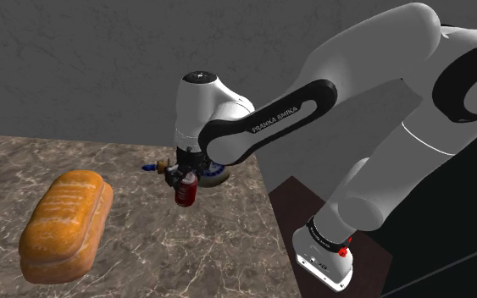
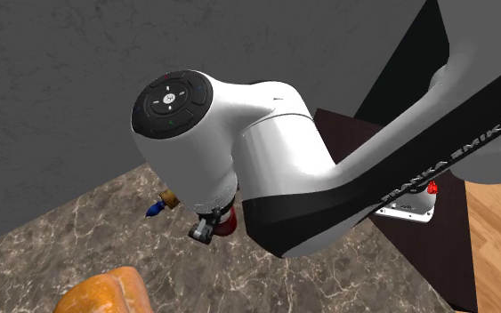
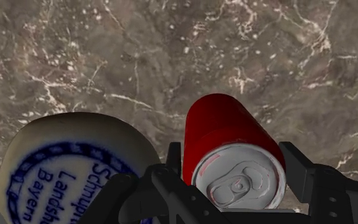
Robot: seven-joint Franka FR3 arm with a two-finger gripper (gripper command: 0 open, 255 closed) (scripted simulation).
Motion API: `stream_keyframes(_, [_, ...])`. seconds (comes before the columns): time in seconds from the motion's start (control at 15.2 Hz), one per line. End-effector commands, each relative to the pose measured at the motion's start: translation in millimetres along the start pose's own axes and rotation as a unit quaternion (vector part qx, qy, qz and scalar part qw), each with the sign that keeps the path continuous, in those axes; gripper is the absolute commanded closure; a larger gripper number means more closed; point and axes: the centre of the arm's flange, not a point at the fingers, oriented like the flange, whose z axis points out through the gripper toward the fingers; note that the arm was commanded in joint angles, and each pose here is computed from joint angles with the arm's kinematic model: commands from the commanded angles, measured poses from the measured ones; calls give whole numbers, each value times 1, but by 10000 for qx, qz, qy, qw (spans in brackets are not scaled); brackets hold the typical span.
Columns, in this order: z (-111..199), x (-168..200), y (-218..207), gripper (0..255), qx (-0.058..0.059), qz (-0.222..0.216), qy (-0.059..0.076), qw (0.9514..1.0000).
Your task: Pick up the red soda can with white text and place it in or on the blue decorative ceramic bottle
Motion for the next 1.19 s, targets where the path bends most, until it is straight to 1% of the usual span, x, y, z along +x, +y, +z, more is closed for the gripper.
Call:
stream_keyframes(0.0, [-12,0,0,255,1,0,-1,10000])
stream_keyframes(1.12, [-101,0,0,255,1,0,-1,10000])
